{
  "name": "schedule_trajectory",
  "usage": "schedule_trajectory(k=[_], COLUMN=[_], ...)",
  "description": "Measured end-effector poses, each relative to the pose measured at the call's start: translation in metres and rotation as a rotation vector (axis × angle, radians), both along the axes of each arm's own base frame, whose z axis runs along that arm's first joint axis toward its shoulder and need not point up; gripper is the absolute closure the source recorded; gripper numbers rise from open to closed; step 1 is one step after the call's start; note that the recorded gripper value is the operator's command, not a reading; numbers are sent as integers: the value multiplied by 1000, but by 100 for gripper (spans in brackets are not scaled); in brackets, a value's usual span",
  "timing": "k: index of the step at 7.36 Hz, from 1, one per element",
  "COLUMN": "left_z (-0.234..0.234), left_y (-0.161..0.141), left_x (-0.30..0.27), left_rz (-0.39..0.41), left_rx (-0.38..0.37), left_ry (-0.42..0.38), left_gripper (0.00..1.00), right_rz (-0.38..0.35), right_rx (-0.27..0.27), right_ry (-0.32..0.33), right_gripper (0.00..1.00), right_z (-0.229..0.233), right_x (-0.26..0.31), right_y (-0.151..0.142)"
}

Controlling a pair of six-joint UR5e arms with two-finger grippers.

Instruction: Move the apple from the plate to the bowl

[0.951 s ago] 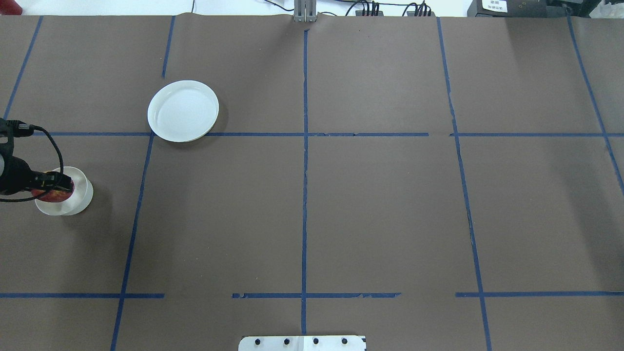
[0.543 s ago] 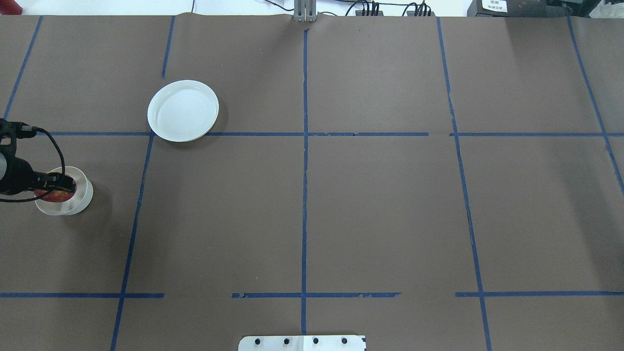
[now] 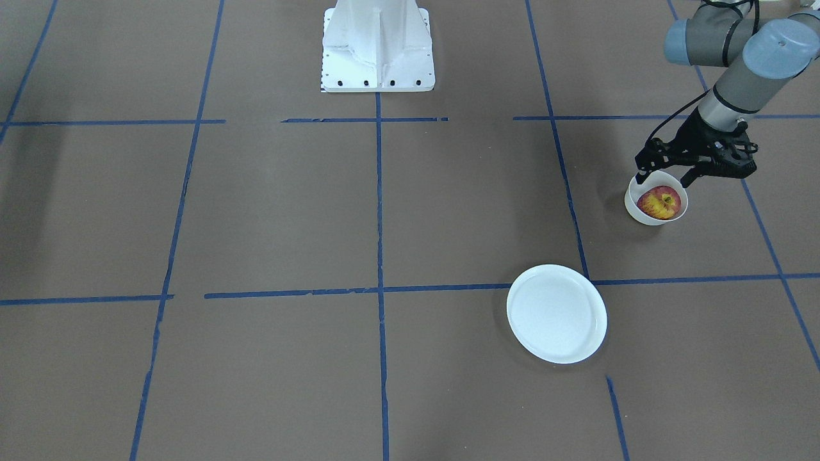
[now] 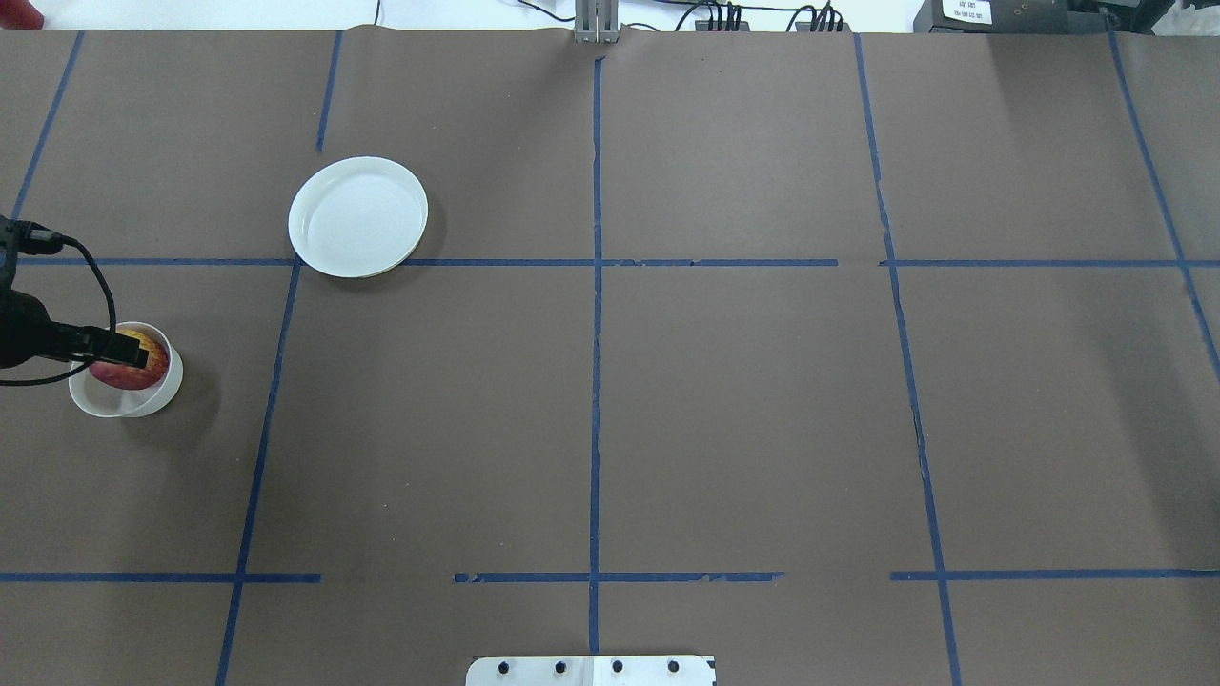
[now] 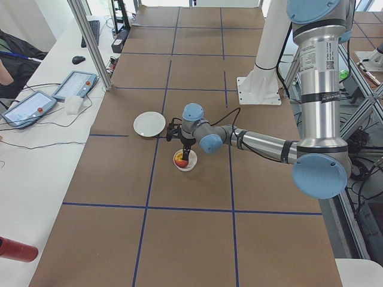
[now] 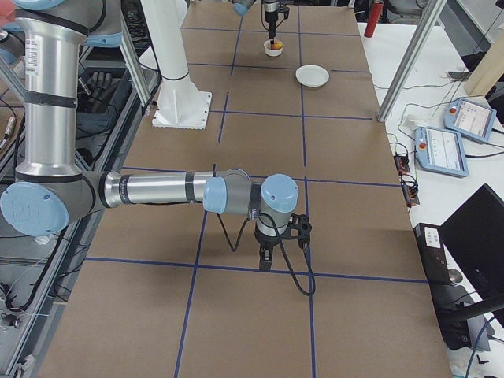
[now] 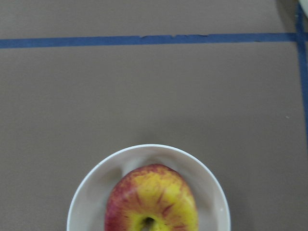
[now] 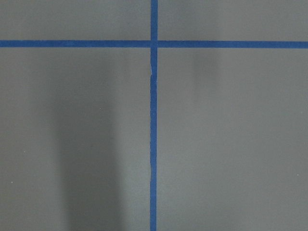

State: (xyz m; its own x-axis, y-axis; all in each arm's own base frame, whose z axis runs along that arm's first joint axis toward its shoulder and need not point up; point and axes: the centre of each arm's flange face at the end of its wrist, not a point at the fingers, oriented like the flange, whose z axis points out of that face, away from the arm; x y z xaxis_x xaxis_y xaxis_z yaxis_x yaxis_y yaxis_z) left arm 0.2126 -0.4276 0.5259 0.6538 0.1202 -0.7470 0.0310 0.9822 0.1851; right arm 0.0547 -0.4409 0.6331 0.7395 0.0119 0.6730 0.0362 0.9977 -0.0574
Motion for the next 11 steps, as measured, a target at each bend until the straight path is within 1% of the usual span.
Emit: schedule_trajectory(k=[1,3,4,5,6,7,9,10,11], left_z=[-5,-14,-13,-6,11,30,73,91,103], left_y=[-15,-49,-57,-61,-66,-67,-59,-52,-46], left_x=[-27,-76,-96,-117,-144,-174,-233,-250,-258], left_rz=[15,75,124,165,187,178,91,66,64], left_rx=[41,163,230,264,239,169,4,-51,-80], left_ry=[-1,-48,-71,-79,-74,-52,-32,-30,-31], left_gripper=[0,0,0,0,0,0,0,0,0], right_rz=[0,0,0,0,0,0,0,0,0], right_rx=[0,1,0,0,0,0,0,0,1], right_ry=[0,0,0,0,0,0,0,0,0], right_gripper=[0,0,0,0,0,0,0,0,0], right_z=[0,0,0,0,0,0,0,0,0], right_x=[0,0,0,0,0,0,0,0,0], right_y=[0,0,0,0,0,0,0,0,0])
